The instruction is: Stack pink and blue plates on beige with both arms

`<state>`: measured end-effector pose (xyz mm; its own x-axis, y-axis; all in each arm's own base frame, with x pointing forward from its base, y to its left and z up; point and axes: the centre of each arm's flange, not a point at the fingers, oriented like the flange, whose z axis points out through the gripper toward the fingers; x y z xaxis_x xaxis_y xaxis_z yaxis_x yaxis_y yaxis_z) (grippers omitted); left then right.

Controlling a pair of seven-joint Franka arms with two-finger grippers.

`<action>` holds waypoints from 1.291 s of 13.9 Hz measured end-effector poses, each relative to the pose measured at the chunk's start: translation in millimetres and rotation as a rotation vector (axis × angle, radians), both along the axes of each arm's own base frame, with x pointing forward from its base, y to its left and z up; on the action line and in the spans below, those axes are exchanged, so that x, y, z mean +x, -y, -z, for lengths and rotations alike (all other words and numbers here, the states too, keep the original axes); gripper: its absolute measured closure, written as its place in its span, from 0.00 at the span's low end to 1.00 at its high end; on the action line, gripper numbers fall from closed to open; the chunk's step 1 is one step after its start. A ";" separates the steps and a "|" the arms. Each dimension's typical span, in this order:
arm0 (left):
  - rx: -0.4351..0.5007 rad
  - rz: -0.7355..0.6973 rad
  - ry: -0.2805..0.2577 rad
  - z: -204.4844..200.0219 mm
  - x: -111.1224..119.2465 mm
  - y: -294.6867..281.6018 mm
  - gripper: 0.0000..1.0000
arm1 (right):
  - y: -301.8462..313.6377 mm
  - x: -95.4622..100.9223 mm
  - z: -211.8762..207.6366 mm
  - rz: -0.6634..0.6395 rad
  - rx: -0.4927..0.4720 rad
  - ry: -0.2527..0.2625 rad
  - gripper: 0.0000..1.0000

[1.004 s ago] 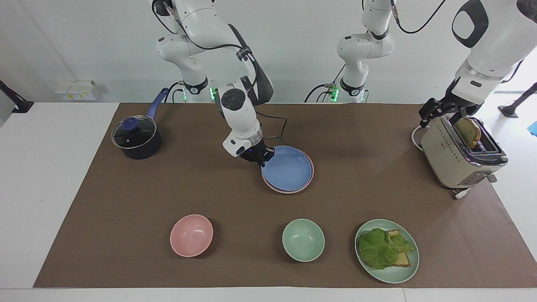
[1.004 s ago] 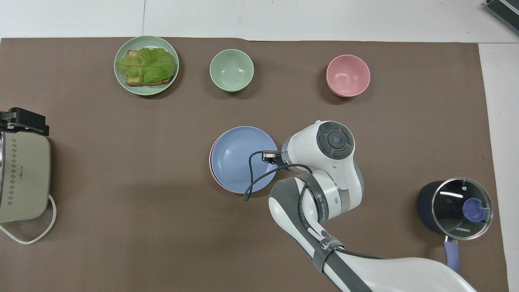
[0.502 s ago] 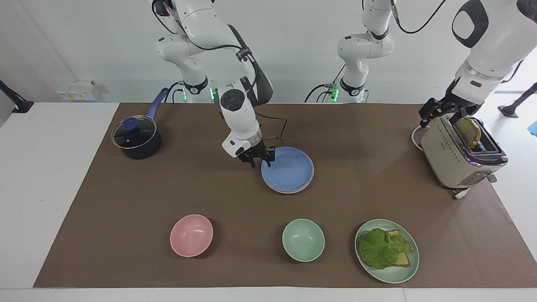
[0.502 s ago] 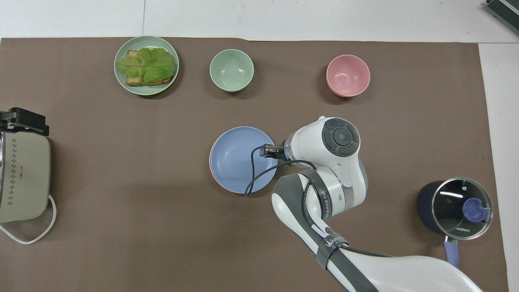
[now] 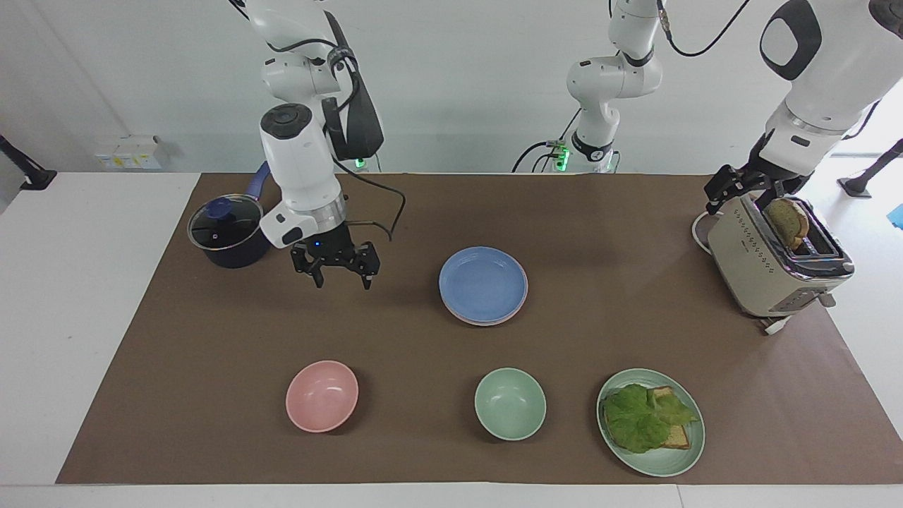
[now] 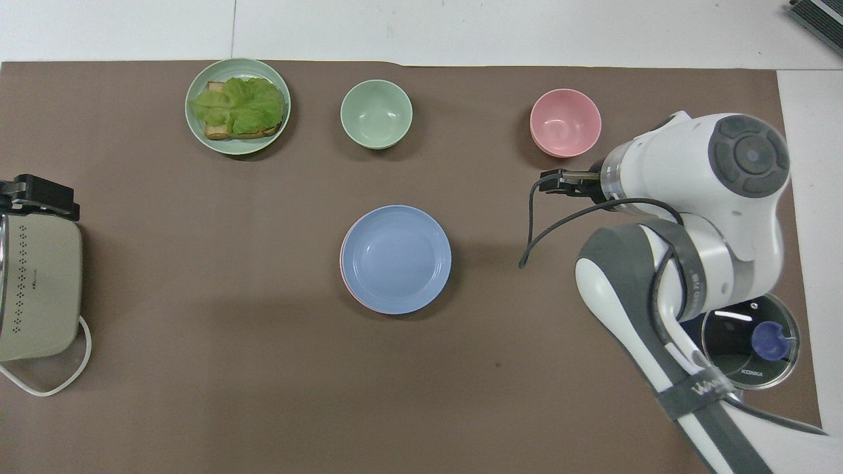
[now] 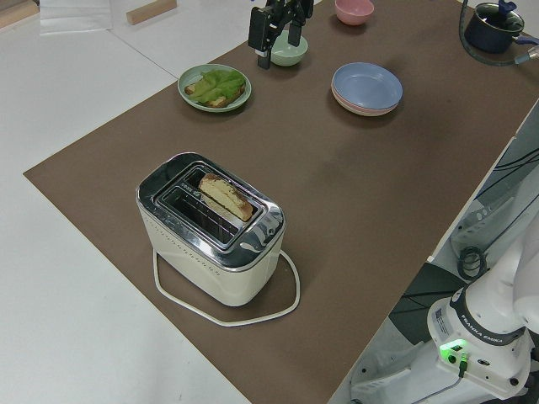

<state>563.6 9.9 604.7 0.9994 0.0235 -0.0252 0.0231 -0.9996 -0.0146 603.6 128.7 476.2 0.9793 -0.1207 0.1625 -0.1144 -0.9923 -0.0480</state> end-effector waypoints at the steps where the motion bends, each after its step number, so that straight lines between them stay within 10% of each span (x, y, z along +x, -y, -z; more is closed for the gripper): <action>1: 0.000 0.000 0.000 0.0 0.0 0.0 0.00 | 8.6 -2.1 -15.2 0.007 -0.014 -0.006 0.00; 18: 0.000 0.000 0.000 0.0 0.0 0.0 0.00 | 125.8 -81.5 -176.2 0.057 -0.030 -0.144 0.00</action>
<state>563.6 9.9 604.7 0.9994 0.0235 -0.0252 0.0231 -0.9996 -0.0146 522.1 2.9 652.4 0.9845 -0.1738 0.0251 -0.1739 -0.9848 0.0024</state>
